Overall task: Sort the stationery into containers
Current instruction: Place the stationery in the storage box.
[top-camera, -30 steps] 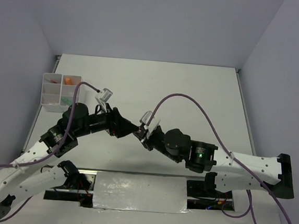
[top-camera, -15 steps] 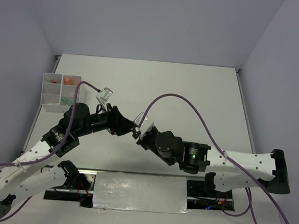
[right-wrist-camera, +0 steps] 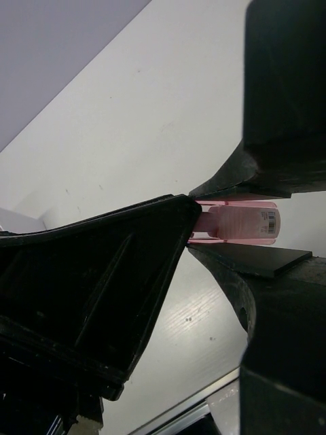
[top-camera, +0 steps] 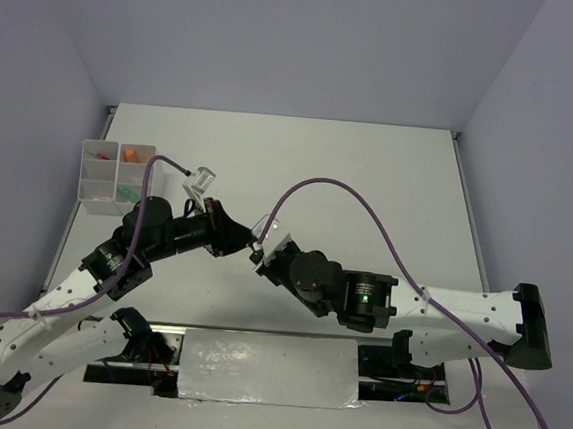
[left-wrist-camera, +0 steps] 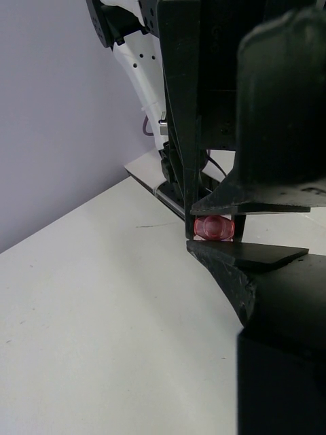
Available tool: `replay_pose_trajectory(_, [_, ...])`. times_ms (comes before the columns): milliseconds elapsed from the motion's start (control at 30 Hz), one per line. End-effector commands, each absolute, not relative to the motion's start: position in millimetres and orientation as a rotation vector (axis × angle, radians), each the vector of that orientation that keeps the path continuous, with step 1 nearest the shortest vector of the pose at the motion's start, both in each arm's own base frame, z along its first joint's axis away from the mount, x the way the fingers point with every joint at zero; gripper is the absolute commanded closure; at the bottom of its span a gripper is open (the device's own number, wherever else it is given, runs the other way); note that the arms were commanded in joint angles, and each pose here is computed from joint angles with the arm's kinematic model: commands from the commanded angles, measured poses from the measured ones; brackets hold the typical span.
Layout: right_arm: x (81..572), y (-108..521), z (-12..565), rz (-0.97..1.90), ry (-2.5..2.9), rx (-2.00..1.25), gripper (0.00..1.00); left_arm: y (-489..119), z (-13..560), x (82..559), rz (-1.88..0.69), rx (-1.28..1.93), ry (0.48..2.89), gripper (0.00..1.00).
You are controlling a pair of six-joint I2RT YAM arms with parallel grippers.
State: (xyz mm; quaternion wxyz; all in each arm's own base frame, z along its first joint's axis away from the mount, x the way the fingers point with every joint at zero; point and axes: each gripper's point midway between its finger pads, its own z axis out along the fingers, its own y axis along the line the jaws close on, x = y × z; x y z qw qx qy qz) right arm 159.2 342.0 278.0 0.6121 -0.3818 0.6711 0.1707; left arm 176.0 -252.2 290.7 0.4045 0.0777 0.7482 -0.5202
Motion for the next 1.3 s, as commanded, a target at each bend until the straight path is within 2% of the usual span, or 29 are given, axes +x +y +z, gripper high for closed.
replay_pose_trajectory(0, [161.1,346.6,305.0,0.427,1.523,-0.816,1.0,-256.0,305.8,170.2,-1.358,0.243,1.831,0.89])
replay_pose_trajectory(33, [159.9,347.3,304.3,0.431,1.523,-0.822,1.0,-256.2,307.6,169.6,-1.355,0.26,1.824,1.0])
replay_pose_trajectory(67, [159.8,347.7,303.8,0.436,1.524,-0.822,1.0,-256.3,308.0,169.7,-1.35,0.269,1.821,1.0])
replay_pose_trajectory(133, [158.3,348.8,305.1,0.458,1.521,-0.817,0.86,-255.2,311.0,170.5,-1.332,0.288,1.802,1.0])
replay_pose_trajectory(167, [158.5,348.7,302.7,0.47,1.527,-0.818,0.76,-252.7,314.4,170.6,-1.32,0.289,1.784,1.0])
replay_pose_trajectory(200, [155.6,348.9,304.0,0.495,1.521,-0.824,0.46,-249.4,313.9,173.8,-1.283,0.29,1.773,1.0])
replay_pose_trajectory(233, [155.9,348.0,304.2,0.503,1.52,-0.821,0.21,-246.0,313.4,176.3,-1.255,0.283,1.766,1.0])
replay_pose_trajectory(267, [154.1,345.6,303.1,0.516,1.517,-0.824,0.13,-241.1,316.0,177.8,-1.225,0.276,1.751,1.0])
replay_pose_trajectory(533, [156.7,315.7,303.0,0.592,1.529,-0.752,0.1,-188.1,281.9,219.2,-0.812,0.024,1.867,1.0])
replay_pose_trajectory(667, [161.1,283.2,313.3,0.605,1.516,-0.653,0.09,-121.2,263.0,261.1,-0.365,-0.288,1.882,1.0])
replay_pose_trajectory(767, [160.9,274.7,310.0,0.6,1.526,-0.636,0.09,-70.2,248.1,293.2,-0.129,-0.482,1.907,1.0])
replay_pose_trajectory(900, [161.7,273.4,296.9,0.573,1.555,-0.652,0.09,-17.7,225.1,324.9,-0.067,-0.733,1.901,1.0])
replay_pose_trajectory(1100, [156.6,268.2,286.9,0.599,1.546,-0.665,0.09,61.3,225.5,331.5,0.171,-1.014,1.771,1.0])
replay_pose_trajectory(1267, [152.0,268.2,283.3,0.631,1.529,-0.677,0.09,93.1,219.7,339.5,0.178,-1.125,1.672,1.0])
